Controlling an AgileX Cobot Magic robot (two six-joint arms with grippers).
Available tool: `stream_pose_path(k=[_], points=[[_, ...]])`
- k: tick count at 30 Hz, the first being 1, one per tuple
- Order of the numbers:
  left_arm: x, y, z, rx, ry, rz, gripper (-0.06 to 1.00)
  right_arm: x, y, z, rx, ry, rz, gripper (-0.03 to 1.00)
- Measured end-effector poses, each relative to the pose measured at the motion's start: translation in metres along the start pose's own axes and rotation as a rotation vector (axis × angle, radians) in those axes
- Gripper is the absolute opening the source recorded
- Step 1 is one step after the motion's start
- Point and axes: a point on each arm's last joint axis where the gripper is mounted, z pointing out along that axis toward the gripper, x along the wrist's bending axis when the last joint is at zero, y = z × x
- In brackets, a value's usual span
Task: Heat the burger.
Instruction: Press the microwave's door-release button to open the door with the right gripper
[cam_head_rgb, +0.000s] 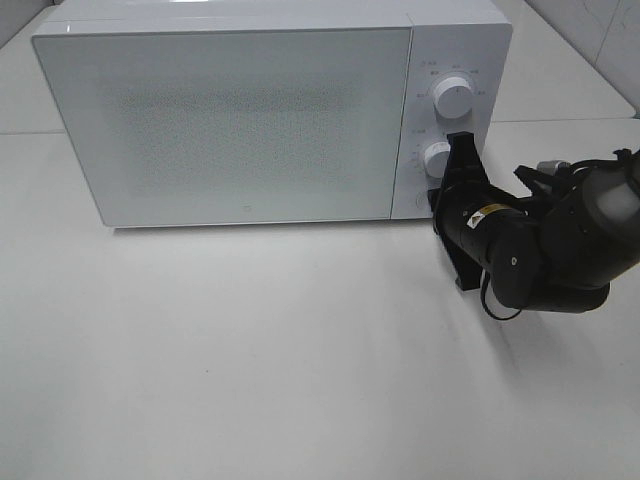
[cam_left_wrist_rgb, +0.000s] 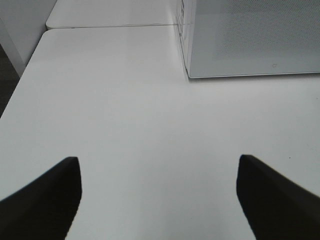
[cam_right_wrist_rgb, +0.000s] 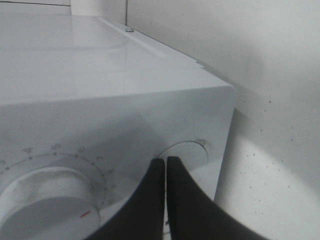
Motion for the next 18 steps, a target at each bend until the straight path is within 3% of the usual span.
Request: stream_pose_path(k=[11, 18], points=[[0.000, 0.000, 0.000, 0.000, 0.000, 0.000, 0.77, -0.009, -0.001, 0.008, 0.001, -0.016, -0.011, 0.00], [0.000, 0.000, 0.000, 0.000, 0.000, 0.000, 0.77, -0.010, -0.001, 0.011, -0.013, 0.020, -0.013, 0.00]])
